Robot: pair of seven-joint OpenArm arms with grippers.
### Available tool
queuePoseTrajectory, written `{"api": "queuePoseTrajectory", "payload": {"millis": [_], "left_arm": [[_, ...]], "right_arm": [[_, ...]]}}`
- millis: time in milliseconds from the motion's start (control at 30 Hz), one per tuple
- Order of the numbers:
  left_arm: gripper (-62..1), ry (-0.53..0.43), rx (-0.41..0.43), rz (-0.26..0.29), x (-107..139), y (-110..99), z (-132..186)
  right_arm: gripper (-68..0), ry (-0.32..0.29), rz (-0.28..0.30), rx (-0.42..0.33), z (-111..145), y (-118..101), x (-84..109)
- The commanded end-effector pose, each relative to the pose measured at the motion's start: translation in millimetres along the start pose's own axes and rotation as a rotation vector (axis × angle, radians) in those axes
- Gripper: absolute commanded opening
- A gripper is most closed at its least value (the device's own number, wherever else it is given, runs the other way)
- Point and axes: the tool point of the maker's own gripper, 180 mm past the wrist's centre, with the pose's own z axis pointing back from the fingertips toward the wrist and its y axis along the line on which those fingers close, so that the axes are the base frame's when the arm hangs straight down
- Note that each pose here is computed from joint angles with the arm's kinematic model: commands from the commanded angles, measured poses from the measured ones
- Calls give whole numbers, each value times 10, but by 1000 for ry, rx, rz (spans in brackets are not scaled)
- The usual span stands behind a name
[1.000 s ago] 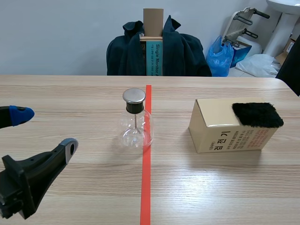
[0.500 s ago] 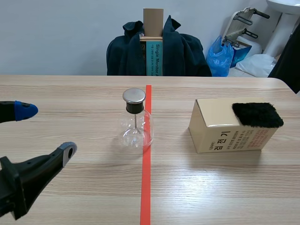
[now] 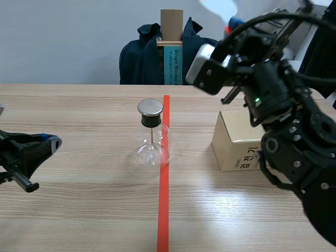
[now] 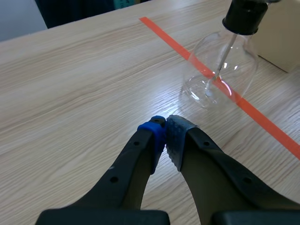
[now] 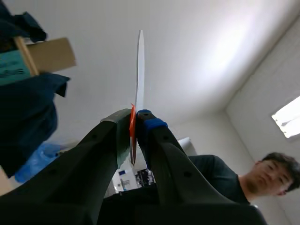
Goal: Do the electroscope experiment.
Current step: 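Bring the plate to the electroscope and point at the metal foil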
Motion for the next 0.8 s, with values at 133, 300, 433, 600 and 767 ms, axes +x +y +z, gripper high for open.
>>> {"api": "queuePoseTrajectory", "payload": {"millis": [133, 300, 433, 600, 767], "left_arm": [[-567, -98, -129, 40, 141, -341, -286], [-567, -111, -200, 67, 132, -614, -545], [-567, -109, -200, 63, 104, -713, -713], [-567, -120, -155, 51, 79, -684, -794], [-567, -121, -126, 26, 36, -654, -813]], "right_arm": [[-667, -84, 15, 61, 53, 267, 160], [-667, -134, 4, 137, 173, 542, 218], [-667, -149, -1, 181, 250, 690, 213], [-667, -158, -9, 226, 326, 823, 210], [-667, -156, -27, 284, 378, 944, 205]]}}
